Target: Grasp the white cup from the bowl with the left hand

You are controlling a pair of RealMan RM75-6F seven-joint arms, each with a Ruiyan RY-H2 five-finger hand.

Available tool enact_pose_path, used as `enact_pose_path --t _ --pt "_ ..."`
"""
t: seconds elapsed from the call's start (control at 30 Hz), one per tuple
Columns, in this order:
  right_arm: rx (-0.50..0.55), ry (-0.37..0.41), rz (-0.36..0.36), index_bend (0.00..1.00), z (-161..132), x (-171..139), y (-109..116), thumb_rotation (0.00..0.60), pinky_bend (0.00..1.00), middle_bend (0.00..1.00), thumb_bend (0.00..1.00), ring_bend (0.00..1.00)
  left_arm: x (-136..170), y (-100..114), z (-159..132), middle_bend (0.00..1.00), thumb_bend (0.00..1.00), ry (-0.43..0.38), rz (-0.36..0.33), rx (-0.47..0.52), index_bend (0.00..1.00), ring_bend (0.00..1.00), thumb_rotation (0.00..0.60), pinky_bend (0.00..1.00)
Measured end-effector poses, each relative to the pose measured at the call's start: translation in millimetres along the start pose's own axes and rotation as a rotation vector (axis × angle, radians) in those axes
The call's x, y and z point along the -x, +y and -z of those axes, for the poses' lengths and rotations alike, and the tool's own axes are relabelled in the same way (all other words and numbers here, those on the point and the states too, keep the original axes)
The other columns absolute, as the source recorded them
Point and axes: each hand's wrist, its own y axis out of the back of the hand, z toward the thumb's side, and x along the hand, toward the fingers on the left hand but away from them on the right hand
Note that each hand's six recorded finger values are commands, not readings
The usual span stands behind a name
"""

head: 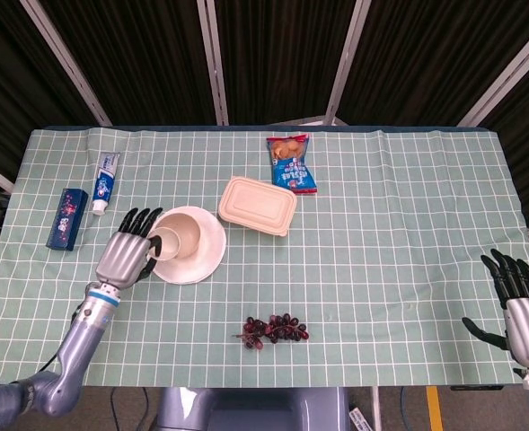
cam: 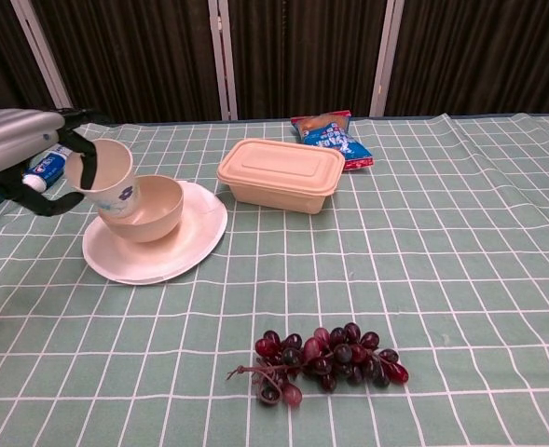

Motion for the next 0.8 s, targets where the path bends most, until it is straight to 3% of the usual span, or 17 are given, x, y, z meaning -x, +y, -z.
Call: enact_pose_path --t 0.2,0.37,0.63,0.8 --pt "-0.012 0.01 -0.006 0.02 -4 -1 -3 0.6 0.0 0.0 0.07 0.0 62 3 12 0.0 0.63 -0.053 0.054 -0.036 0.61 0.0 0.6 0.0" --pt "-0.017 0.017 -0.009 0.02 -8 -2 -5 0.6 0.0 0.0 0.07 0.0 98 -11 13 0.0 0.63 -0.088 0.102 -0.028 0.61 0.0 0.6 0.0" --pt "-0.014 0.011 -0.004 0.02 -7 -2 -4 0.6 0.0 0.0 0.07 0.0 100 -47 1 0.0 0.63 -0.118 0.171 -0.028 0.6 0.0 0.6 0.0" --pt "-0.011 0.009 -0.003 0.02 -5 -2 -3 0.6 0.0 0.0 0.07 0.0 94 -54 -6 0.0 0.63 -0.122 0.18 -0.028 0.57 0.0 0.6 0.0"
